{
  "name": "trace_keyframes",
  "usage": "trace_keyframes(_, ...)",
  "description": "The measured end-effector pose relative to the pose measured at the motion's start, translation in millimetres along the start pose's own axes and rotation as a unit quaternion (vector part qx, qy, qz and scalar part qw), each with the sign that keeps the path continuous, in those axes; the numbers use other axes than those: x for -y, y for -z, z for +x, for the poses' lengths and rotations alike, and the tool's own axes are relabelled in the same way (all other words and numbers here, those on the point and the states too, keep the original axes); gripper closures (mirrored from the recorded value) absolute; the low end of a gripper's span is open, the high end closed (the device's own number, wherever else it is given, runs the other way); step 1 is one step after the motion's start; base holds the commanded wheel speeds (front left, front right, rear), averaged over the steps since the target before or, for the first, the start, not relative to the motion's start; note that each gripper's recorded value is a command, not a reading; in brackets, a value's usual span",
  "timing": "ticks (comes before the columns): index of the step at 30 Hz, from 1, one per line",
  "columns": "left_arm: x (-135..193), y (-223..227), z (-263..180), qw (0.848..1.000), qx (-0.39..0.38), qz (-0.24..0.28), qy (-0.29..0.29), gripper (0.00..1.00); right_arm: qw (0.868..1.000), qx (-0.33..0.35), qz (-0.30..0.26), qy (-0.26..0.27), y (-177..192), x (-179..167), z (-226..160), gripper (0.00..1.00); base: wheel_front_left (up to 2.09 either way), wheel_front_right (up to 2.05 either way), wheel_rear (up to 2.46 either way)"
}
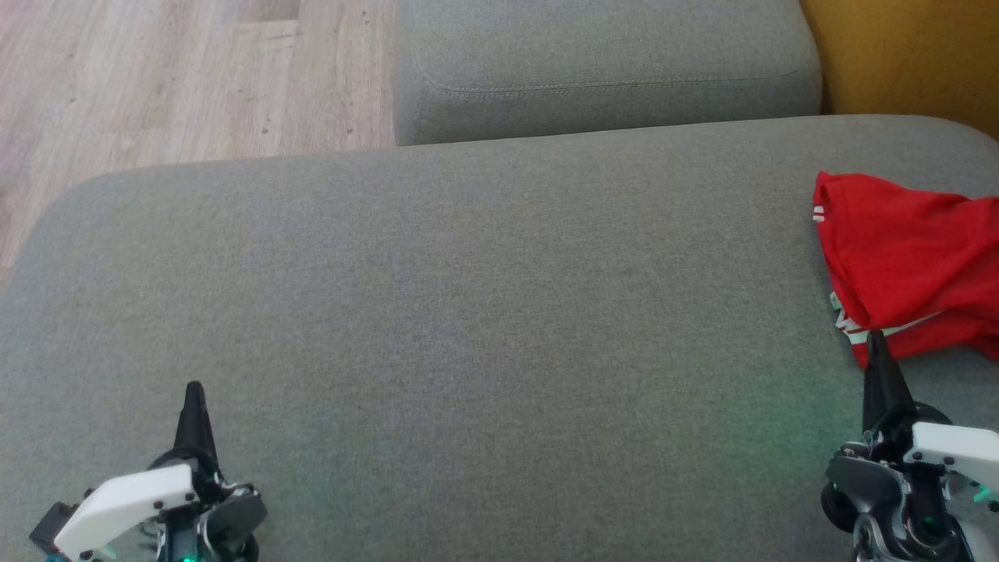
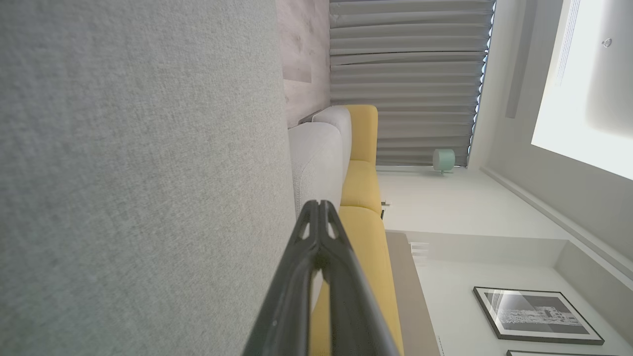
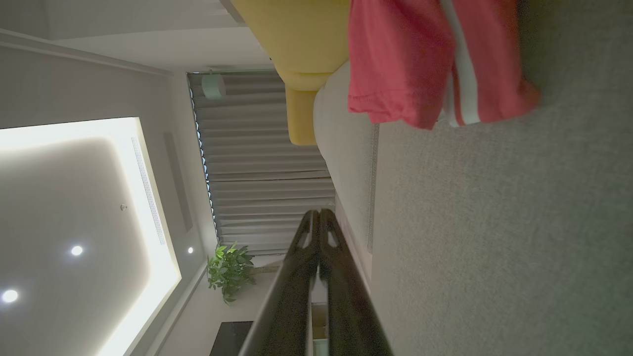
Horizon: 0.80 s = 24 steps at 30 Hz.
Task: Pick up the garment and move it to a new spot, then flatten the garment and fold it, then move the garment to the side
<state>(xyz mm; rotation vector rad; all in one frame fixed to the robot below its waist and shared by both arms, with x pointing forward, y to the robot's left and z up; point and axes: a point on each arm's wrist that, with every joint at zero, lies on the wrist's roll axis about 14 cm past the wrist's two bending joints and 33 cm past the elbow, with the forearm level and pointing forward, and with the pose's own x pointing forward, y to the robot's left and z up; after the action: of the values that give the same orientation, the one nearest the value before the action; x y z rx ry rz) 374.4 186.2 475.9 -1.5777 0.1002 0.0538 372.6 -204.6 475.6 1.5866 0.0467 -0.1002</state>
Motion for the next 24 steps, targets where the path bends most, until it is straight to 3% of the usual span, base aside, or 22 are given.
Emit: trace_keyframes(24, 0.3, -2.5, -0.2, 1.0, 0.003, -0.003, 0.001, 1.0, 1.0, -0.002, 0.0, 0.0, -0.4, -0.2, -0.1, 1.0, 0.0, 0.0, 0.0)
